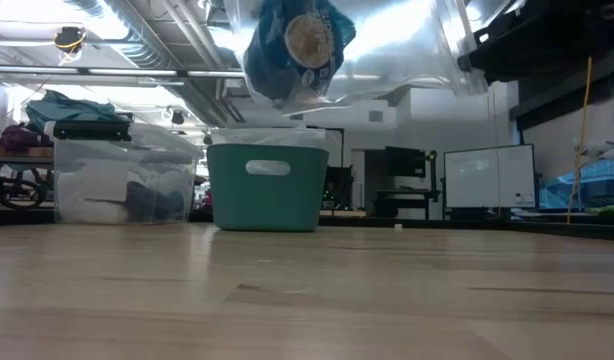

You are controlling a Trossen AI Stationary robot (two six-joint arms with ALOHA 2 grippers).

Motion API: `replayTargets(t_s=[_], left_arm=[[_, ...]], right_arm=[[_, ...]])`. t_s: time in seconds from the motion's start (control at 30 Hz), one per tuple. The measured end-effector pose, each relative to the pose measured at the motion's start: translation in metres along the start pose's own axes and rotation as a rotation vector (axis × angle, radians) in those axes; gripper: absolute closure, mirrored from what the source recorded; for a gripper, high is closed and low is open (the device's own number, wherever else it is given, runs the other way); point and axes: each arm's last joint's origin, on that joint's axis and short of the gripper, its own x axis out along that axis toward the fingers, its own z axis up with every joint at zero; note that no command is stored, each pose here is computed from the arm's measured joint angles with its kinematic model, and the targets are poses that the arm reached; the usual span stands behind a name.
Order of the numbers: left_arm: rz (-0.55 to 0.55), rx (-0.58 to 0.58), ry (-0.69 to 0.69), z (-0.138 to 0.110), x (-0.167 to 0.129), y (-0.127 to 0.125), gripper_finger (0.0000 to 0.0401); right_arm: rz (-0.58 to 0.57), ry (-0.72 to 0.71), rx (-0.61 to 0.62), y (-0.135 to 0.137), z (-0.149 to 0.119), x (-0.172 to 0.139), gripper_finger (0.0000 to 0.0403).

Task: Roll bandage
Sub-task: Close the transparent zip bag, then put the transparent zip bag into the green bin

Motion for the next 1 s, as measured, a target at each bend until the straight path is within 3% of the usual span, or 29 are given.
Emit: replayTargets(t_s=[0.37, 0.77, 1.0], left_arm=[[-0.003, -0.002, -0.001, 0.001, -0.001, -0.001, 0.0401], [0.0, 0.002, -0.016, 0.006, -0.001, 0.0, 0.0401], [0.034, 0.054, -0.014, 0.008, -0.001, 0.002, 0.0401]], right_arm=[[-0.014, -0.004, 0.001, 0.0, 0.0, 0.0, 0.036], [-0.023, -0.074, 0.059, -0.001, 0.006, -0.001, 0.0211], [-0.067, -0.299, 0.036, -0.007, 0.033, -0.019, 0.0172]])
